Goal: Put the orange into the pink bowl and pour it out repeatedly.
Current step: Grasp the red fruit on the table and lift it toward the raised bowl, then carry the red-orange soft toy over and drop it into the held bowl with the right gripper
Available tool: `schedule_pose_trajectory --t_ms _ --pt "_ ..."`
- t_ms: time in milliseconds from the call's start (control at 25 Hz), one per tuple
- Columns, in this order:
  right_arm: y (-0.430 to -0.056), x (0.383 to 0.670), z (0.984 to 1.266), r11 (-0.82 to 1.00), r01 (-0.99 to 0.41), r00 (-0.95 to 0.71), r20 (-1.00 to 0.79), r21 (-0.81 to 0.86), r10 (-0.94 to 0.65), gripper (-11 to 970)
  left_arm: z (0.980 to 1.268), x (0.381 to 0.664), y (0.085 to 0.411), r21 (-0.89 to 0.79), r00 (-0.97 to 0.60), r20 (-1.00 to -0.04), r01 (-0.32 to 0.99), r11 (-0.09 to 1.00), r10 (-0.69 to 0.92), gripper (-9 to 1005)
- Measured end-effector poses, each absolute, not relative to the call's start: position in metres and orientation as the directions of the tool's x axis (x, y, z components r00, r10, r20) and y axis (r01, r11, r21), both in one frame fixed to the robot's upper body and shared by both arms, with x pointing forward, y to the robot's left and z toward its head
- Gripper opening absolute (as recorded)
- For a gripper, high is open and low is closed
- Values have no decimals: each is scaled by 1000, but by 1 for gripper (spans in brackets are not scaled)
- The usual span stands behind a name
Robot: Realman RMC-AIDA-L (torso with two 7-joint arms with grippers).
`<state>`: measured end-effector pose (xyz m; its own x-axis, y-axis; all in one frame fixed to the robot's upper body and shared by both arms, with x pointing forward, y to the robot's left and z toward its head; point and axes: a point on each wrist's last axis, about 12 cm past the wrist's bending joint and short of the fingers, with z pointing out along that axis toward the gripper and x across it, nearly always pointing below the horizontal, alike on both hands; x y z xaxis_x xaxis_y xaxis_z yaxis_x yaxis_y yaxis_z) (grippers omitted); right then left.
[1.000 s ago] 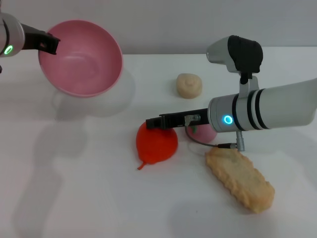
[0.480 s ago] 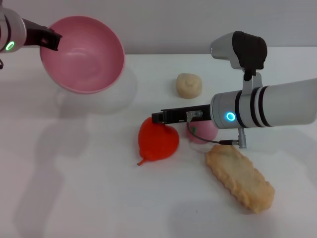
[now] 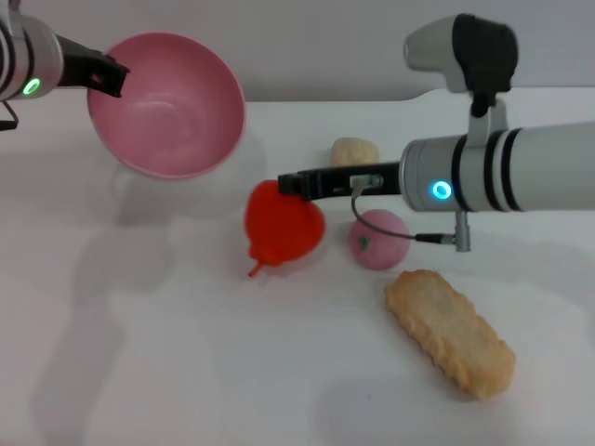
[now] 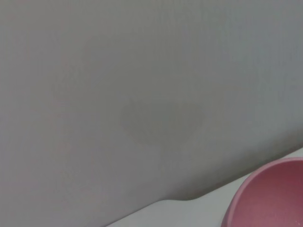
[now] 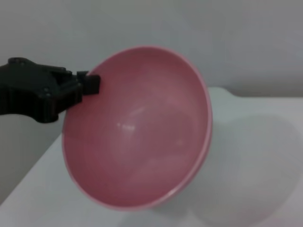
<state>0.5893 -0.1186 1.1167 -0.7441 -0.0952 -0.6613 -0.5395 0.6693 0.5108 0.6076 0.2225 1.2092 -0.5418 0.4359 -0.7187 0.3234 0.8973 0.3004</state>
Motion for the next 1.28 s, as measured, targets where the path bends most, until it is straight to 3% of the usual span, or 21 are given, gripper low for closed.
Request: schedule_pose_trajectory --t_ms 440,880,1280 --pt "-123 556 1187 696 -617 -614 -778 367 -134 23 1204 605 218 288 -553 -709 338 896 437 46" --pt "-136 527 1257 756 -636 -450 -871 158 -196 48 1196 595 168 231 -513 -698 498 836 499 46" --pt "-140 526 1262 761 -631 -440 -877 149 -193 78 1196 588 146 199 -488 -701 566 800 520 45"
